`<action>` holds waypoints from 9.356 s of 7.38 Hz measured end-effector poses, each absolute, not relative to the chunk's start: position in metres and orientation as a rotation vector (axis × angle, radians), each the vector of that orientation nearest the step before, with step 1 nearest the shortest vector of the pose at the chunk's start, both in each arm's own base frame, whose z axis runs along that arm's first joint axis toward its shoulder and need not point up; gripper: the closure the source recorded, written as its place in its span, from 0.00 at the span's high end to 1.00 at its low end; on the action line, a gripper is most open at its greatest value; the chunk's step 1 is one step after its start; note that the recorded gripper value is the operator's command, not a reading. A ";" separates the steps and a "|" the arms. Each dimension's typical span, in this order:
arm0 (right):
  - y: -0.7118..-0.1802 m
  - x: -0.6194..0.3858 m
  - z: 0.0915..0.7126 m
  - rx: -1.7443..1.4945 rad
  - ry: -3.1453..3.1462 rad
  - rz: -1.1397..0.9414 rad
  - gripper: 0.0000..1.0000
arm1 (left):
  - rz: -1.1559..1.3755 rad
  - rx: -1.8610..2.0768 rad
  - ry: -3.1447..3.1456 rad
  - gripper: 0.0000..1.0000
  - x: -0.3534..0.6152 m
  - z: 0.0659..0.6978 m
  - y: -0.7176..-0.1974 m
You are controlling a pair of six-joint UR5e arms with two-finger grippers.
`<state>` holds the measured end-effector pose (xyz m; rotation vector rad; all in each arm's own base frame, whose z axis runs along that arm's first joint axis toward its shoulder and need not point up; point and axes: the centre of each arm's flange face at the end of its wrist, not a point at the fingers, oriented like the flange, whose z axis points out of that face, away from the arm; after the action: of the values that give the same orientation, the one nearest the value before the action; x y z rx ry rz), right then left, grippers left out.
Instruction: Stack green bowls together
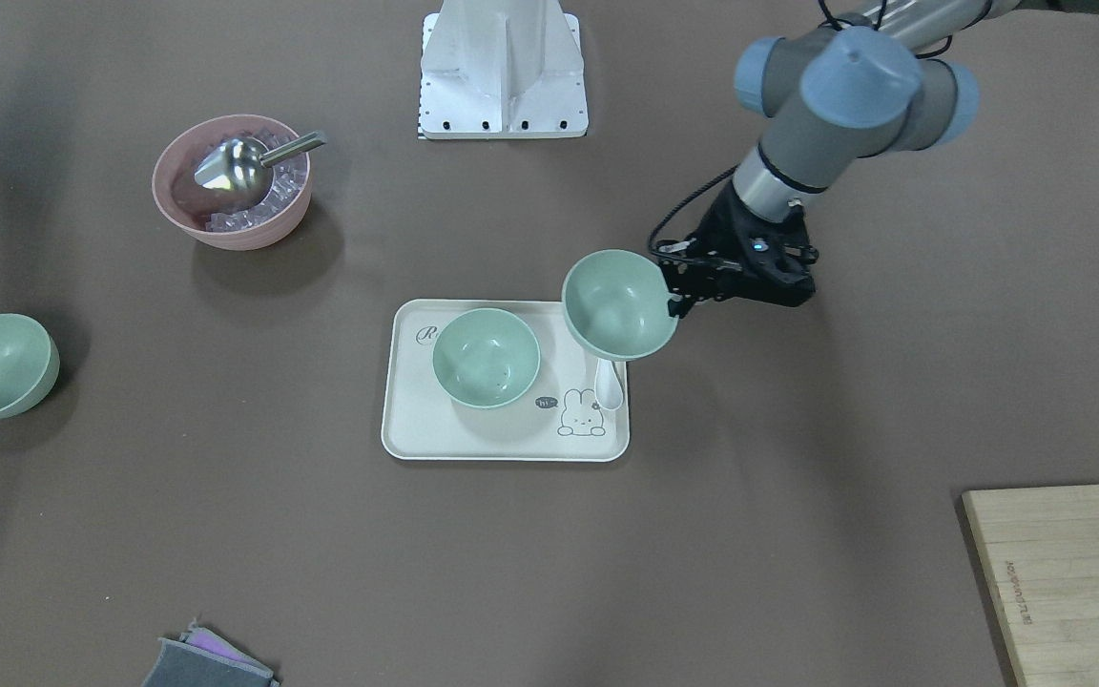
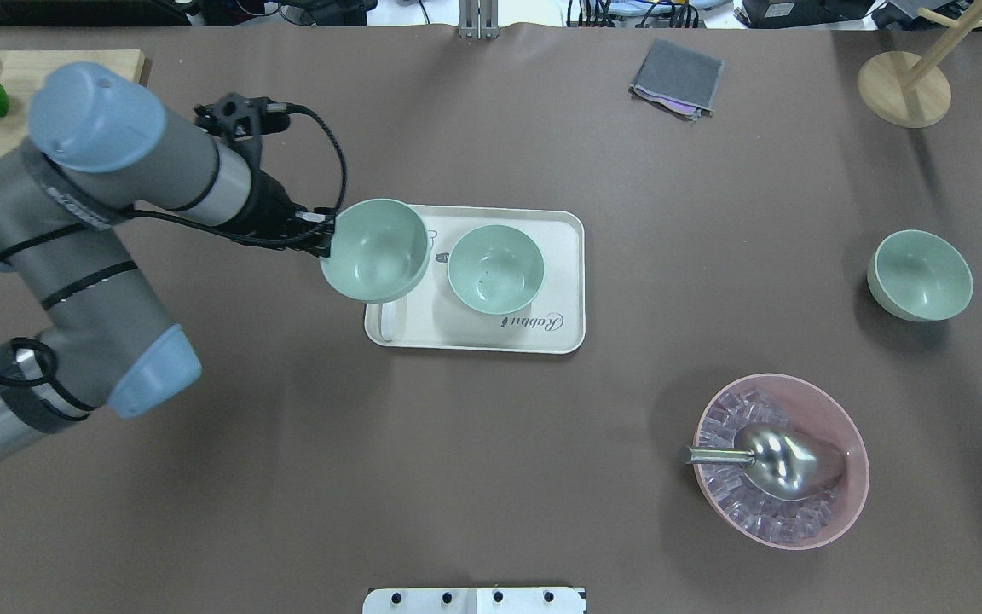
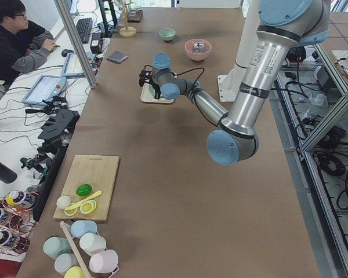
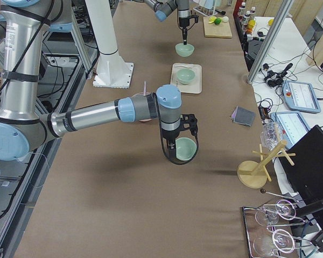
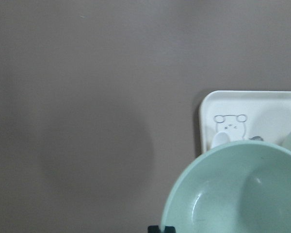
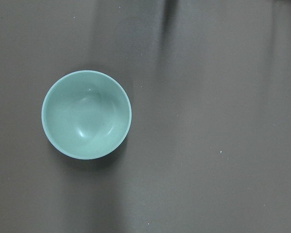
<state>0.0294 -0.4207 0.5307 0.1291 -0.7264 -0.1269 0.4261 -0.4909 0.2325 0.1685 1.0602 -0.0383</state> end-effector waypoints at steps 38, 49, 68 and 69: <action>-0.428 -0.012 0.557 0.047 -0.771 -0.061 1.00 | 0.397 0.270 0.769 0.98 0.188 0.393 -0.509; -0.492 -0.129 0.619 0.110 -0.751 0.021 0.61 | 0.461 0.278 0.770 0.98 0.067 0.495 -0.519; -0.549 -0.182 0.350 0.045 -0.949 0.214 0.00 | 0.267 0.211 0.733 0.98 -0.018 0.562 -0.502; -0.549 -0.204 0.323 0.027 -0.957 0.240 0.00 | 0.210 0.206 0.740 0.98 -0.043 0.571 -0.495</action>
<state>-0.2035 -0.5486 0.3229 0.0274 -0.9566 0.2399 -0.0429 -0.4953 0.5709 0.2058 0.7404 0.2102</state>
